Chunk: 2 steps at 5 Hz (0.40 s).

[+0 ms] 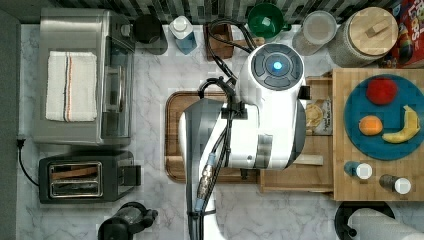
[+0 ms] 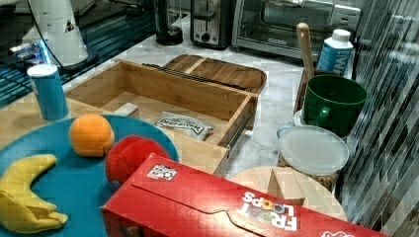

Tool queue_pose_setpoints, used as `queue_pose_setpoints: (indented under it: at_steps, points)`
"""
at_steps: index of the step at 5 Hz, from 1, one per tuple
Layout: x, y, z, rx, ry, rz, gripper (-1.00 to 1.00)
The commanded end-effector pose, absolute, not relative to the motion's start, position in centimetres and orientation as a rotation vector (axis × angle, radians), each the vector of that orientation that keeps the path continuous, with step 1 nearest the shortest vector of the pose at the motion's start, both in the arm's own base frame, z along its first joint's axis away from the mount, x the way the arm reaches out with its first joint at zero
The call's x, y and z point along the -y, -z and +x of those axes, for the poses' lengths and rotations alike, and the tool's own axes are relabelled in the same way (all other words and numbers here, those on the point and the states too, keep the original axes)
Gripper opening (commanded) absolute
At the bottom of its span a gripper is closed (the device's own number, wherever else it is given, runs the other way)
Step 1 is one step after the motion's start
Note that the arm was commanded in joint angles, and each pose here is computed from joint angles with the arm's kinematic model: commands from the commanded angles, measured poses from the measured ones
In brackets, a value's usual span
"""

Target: Close the drawer.

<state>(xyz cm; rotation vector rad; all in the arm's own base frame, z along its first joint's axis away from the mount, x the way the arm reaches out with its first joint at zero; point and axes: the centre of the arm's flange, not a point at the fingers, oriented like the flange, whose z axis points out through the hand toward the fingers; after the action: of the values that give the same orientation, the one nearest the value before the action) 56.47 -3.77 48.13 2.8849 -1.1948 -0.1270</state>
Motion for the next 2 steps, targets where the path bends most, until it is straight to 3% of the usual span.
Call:
queue_pose_setpoints:
  at_steps: [1, 2]
  points:
    - [3.8, -47.7, 56.5, 1.176, 0.137, 2.891, -1.00]
    - [3.8, -46.7, 56.3, 0.963, 0.170, 3.001, 1.00]
